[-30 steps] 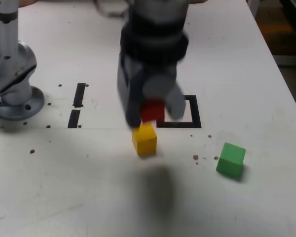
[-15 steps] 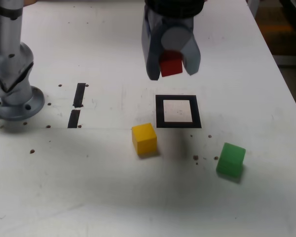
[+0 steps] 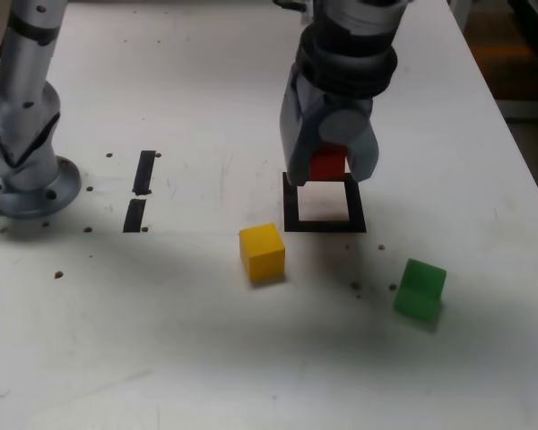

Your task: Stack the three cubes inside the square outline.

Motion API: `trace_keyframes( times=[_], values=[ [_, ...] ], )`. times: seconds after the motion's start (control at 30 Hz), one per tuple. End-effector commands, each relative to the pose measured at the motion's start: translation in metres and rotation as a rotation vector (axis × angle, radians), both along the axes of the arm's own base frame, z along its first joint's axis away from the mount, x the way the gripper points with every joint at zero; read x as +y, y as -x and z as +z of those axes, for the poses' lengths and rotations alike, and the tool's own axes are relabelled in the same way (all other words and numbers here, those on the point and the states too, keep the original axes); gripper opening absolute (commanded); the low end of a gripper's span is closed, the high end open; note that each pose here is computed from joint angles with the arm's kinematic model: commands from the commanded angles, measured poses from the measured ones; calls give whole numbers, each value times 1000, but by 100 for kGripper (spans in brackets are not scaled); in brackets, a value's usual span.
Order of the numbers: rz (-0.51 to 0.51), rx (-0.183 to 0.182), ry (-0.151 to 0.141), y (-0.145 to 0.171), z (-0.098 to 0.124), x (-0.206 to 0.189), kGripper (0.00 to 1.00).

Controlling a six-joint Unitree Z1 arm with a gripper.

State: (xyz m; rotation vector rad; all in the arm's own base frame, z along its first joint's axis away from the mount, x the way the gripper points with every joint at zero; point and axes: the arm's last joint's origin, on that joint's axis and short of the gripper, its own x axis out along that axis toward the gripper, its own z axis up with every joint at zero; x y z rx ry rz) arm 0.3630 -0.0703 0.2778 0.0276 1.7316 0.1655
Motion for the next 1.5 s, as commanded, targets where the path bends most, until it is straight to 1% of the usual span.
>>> trace_keyframes(
  times=[0.0,0.13,0.23,0.47,0.6,0.77,0.97,1.03,1.1,1.13,1.17,1.2,1.27,1.33,1.4,1.47],
  values=[
    [-11,17,2,-6,-8,4,15],
    [-26,53,17,-14,-23,9,15],
    [-29,67,22,-18,-34,11,15],
    [-21,75,26,-18,-44,14,15],
    [-7,85,45,-16,-53,20,15],
    [-7,89,65,-16,-59,23,15],
    [-6,94,75,-16,-62,25,16],
    [-5,96,75,-16,-63,25,18],
    [-3,102,77,-16,-65,26,25],
    [-2,106,80,-17,-66,26,31],
    [-2,110,82,-17,-67,27,40],
    [-3,114,88,-17,-68,27,53],
    [-7,116,96,-19,-70,27,73],
    [-12,112,101,-20,-69,27,89],
    [-15,108,102,-20,-68,27,97],
    [-14,109,99,-18,-65,27,99]
  ],
)
